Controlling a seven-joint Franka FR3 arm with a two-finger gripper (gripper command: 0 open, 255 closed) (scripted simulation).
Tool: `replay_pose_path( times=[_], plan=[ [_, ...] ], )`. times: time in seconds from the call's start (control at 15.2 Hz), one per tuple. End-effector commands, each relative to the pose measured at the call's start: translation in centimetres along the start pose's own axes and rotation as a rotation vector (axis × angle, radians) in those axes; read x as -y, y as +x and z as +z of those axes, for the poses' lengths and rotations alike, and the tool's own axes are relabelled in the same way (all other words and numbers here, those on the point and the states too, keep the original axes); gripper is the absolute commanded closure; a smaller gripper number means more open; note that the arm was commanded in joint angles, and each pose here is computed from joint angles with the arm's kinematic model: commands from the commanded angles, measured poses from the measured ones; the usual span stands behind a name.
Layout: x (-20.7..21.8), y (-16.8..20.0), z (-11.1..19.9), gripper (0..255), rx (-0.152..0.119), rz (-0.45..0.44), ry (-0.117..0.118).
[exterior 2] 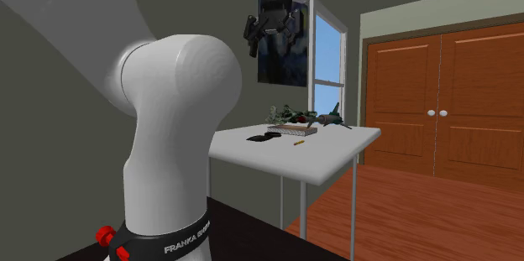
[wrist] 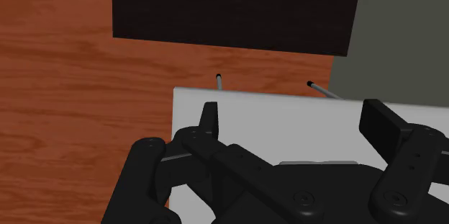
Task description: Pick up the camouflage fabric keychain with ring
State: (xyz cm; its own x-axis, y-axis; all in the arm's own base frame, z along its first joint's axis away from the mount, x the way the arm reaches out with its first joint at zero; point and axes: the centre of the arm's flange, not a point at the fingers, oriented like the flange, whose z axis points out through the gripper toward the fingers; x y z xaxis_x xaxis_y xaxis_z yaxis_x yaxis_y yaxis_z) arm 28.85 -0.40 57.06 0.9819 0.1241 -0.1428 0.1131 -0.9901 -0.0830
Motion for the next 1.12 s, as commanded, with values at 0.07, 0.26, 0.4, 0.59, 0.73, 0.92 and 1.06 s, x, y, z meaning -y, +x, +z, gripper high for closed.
replay_pose_path(
  times=[0.07,0.26,0.4,0.59,0.73,0.92,1.06],
  plan=[
    [0.6,1.1,0.6,0,0.001,0.000,-0.002],
    [2.3,4.3,2.2,0,0.002,0.001,-0.010],
    [3.5,6.4,3.4,0,0.004,0.002,-0.015],
    [5.2,9.6,5.1,0,0.005,0.003,-0.022],
    [6.4,11.8,6.3,0,0.007,0.003,-0.027],
    [8.1,15.0,8.0,0,0.008,0.004,-0.034],
    [9.2,17.1,9.2,0,0.009,0.005,-0.039]
  ],
)
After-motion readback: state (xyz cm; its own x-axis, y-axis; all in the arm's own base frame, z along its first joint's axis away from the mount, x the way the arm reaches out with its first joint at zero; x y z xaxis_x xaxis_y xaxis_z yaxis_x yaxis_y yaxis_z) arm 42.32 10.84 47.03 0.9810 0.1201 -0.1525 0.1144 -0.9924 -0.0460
